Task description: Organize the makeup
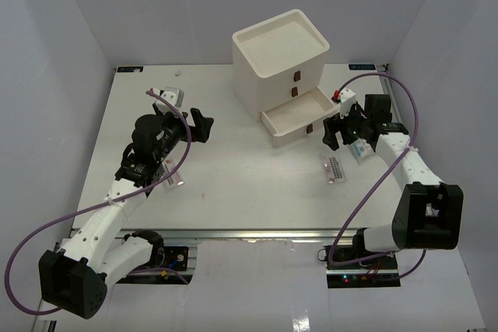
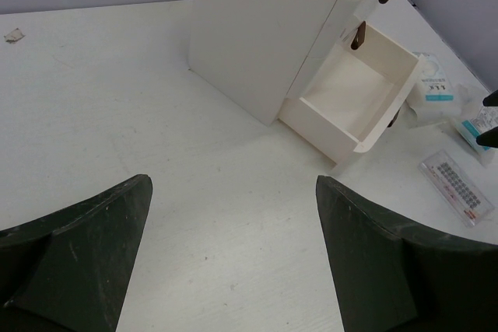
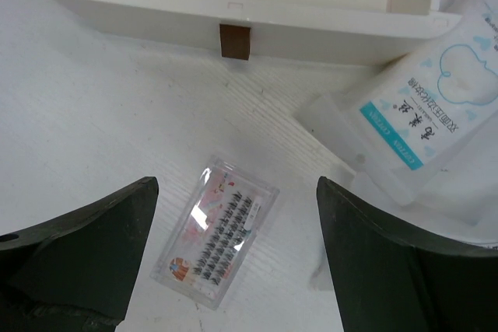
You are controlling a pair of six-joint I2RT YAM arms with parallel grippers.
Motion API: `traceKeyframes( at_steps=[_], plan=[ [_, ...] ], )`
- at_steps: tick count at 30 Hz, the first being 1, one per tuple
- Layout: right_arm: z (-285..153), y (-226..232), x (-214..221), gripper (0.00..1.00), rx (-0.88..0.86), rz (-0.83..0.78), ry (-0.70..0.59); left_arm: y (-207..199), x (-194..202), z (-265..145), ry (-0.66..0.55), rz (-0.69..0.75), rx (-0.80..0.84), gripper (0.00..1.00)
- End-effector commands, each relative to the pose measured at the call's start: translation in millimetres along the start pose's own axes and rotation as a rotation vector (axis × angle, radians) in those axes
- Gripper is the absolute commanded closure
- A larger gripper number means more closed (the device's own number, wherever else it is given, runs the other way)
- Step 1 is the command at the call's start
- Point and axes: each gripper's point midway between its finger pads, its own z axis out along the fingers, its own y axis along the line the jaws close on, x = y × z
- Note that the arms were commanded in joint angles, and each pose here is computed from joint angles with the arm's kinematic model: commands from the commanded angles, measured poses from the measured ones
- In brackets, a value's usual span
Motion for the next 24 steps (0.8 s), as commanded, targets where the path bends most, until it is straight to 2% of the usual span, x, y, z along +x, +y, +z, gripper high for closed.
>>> traceKeyframes(
  at_steps=[1,13,15,17,24],
  plan=[
    [-18.2,1.3,-1.1,0.11,-0.011,-0.063,0.033,-7.3,-17.3,-7.5,-0.054,-0.001,0.033,0.02],
    [-14.8,12.1,86.9,0.10,-0.038,-0.041,0.335,-14.4,-22.3,-11.9,-0.070,-0.010,0.066,0.02],
    [-14.3,11.6,94.9,0.05,-0.015,-0.019,0.355,-15.1,-22.9,-12.0,-0.071,-0.011,0.068,0.02],
    [-12.9,13.0,100.6,0.10,-0.010,-0.007,0.366,-15.1,-22.9,-12.1,-0.071,-0.011,0.070,0.02],
    [-1.1,13.4,107.4,0.10,0.021,0.079,0.361,-14.3,-22.1,-11.9,-0.068,-0.013,0.065,0.02]
  ],
)
